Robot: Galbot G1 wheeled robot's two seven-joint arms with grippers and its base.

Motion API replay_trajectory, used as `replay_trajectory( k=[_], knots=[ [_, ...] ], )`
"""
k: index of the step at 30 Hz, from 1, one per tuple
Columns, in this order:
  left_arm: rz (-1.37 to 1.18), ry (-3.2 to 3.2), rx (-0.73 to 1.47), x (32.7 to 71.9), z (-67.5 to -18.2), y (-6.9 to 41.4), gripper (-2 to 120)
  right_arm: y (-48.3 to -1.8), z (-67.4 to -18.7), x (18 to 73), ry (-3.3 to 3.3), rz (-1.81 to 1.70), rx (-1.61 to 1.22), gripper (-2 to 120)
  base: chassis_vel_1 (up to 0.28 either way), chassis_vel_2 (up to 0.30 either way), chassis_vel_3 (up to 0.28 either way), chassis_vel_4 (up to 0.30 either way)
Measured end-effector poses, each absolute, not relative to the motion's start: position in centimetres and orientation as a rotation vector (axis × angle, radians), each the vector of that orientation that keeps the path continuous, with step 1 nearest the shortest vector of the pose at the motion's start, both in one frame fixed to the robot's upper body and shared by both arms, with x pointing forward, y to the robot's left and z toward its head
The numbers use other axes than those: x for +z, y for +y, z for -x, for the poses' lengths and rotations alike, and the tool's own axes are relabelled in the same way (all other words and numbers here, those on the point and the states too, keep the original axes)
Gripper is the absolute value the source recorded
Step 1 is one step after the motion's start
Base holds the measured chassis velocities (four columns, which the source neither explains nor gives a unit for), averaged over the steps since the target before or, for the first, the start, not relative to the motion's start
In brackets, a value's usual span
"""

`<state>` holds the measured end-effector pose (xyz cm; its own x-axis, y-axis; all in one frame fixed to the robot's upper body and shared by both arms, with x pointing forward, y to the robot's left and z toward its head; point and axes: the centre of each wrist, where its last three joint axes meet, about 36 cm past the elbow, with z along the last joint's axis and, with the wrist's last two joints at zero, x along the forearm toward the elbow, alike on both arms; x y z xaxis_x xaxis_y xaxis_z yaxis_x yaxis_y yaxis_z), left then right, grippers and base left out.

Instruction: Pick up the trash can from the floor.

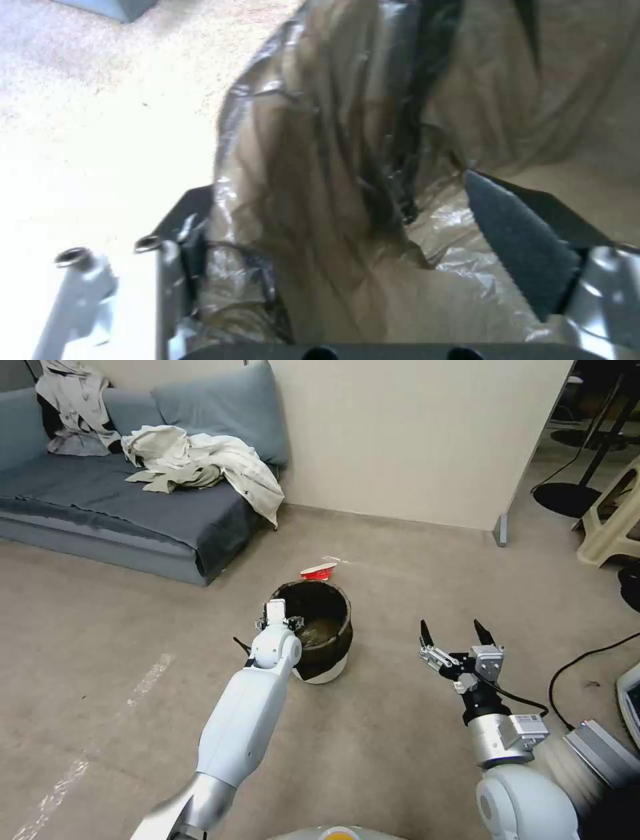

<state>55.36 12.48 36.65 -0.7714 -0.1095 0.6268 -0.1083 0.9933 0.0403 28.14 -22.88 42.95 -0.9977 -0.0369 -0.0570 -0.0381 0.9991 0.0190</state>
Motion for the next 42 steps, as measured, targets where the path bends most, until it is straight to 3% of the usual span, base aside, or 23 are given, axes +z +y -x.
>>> replay_trajectory(
  k=[15, 25, 42],
  knots=[
    [-0.140, -2.467, -0.008, 36.9, -54.8, 12.2, 32, -22.9, -28.2, 42.9, 3.085, 0.060, 0.031, 100, 0.000, 0.000, 0.000, 0.000],
    [-0.141, -2.481, 0.018, 37.5, -53.8, 12.8, 11, -22.8, -28.2, 43.1, 3.077, 0.063, 0.031, 100, 0.000, 0.000, 0.000, 0.000],
    [-0.168, -2.585, 0.143, 41.2, -50.4, 15.9, 4, -23.1, -28.2, 43.6, 3.068, 0.057, 0.021, 100, 0.000, 0.000, 0.000, 0.000]
  ],
)
